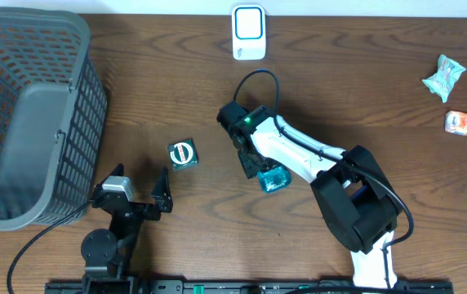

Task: Scan the item barcode
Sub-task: 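Lower the right gripper over the blue Listerine bottle and grasp it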

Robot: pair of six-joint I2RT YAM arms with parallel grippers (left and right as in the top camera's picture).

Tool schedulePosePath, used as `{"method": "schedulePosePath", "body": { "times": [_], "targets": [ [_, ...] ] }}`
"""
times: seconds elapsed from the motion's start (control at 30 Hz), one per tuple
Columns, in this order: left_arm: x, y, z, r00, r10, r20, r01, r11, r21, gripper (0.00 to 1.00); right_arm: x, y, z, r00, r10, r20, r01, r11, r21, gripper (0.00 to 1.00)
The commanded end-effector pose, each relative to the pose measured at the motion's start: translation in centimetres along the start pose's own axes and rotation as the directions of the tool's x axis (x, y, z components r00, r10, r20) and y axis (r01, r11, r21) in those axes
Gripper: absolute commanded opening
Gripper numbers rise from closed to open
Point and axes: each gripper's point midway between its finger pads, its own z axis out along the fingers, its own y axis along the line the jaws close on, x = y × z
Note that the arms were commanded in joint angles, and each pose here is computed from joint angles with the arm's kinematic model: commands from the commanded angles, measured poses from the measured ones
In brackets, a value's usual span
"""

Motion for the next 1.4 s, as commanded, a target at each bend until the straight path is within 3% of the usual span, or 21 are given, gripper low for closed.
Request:
{"method": "schedulePosePath", "body": {
  "times": [0.0, 0.07, 0.2, 0.43, 0.57, 0.7, 1.1, 1.37],
  "targets": [
    [1.5, 0.2, 0.1, 0.999, 0.002, -0.043, -0.002, 1.000, -0.001, 0.98, 1.2, -0.2, 2.8, 0.997, -0.042, -0.071, 0.046, 0.998, 0.049, 0.58],
    [1.5, 0.2, 0.1, 0.999, 0.002, -0.043, -0.002, 1.000, -0.001, 0.98, 1.5, -0.2, 3.3, 0.995, -0.051, -0.091, 0.056, 0.997, 0.054, 0.54],
    [1.5, 0.2, 0.1, 0.999, 0.002, -0.043, -0.002, 1.000, -0.001, 0.98, 1.6, -0.3, 2.9, 0.993, -0.059, -0.100, 0.064, 0.997, 0.052, 0.34],
    [1.5, 0.2, 0.1, 0.999, 0.002, -0.043, -0.002, 1.000, -0.001, 0.98, 1.8, 2.0, 2.2, 0.972, -0.196, -0.133, 0.175, 0.972, -0.158, 0.23],
    [1.5, 0.2, 0.1, 0.999, 0.002, -0.043, -0.002, 1.000, -0.001, 0.98, 1.8, 2.9, 1.7, 0.946, -0.302, -0.115, 0.252, 0.913, -0.322, 0.17],
    [1.5, 0.2, 0.1, 0.999, 0.002, -0.043, -0.002, 1.000, -0.001, 0.98, 1.5, 2.5, 1.4, 0.933, -0.349, -0.087, 0.284, 0.862, -0.419, 0.18],
    [1.5, 0.2, 0.1, 0.999, 0.002, -0.043, -0.002, 1.000, -0.002, 0.98, -0.1, 0.6, 0.7, 0.950, -0.304, -0.076, 0.250, 0.881, -0.403, 0.35],
    [1.5, 0.2, 0.1, 0.999, 0.002, -0.043, -0.002, 1.000, -0.001, 0.98, -1.2, 1.0, -1.3, 0.954, -0.294, -0.055, 0.249, 0.882, -0.399, 0.41]
  ]
}}
